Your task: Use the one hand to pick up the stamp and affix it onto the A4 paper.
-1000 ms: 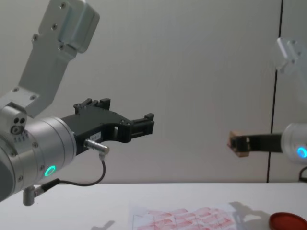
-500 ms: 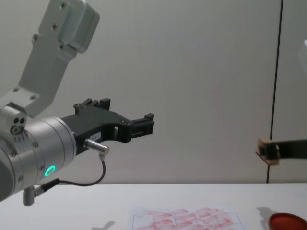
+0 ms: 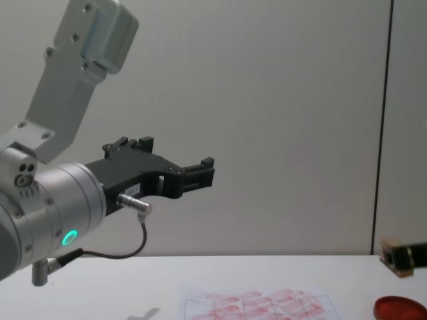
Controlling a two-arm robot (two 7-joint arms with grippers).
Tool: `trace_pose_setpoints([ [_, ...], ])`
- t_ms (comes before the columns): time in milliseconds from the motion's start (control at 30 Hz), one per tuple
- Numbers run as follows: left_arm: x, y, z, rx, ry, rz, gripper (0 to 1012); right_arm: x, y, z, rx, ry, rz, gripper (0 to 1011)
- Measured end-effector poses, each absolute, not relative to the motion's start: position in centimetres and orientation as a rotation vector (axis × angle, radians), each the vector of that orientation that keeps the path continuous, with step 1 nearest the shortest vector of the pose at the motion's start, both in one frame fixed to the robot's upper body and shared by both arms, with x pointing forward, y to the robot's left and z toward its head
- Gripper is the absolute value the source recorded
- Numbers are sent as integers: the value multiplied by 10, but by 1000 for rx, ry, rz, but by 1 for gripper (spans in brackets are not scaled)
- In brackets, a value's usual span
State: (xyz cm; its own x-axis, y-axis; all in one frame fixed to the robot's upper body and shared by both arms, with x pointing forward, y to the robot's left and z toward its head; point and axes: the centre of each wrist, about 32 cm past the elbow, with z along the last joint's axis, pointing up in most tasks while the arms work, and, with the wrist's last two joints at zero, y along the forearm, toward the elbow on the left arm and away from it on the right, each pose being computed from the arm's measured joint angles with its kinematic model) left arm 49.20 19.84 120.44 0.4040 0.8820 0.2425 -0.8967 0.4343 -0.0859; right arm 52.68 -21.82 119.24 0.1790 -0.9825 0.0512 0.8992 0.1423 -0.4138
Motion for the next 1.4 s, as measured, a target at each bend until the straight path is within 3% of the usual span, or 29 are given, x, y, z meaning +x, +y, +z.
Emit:
trace_pose_setpoints([
  [533, 492, 198, 1204, 61, -268, 1124, 1001, 530, -221, 1163, -483, 320, -1362, 233],
  [1167, 492, 198, 1204, 61, -268, 1124, 1001, 526, -222, 1165, -432, 254, -1364, 829],
  [1400, 492, 198, 1204, 61, -268, 1124, 1001, 518, -224, 1176, -367, 175, -1373, 991],
])
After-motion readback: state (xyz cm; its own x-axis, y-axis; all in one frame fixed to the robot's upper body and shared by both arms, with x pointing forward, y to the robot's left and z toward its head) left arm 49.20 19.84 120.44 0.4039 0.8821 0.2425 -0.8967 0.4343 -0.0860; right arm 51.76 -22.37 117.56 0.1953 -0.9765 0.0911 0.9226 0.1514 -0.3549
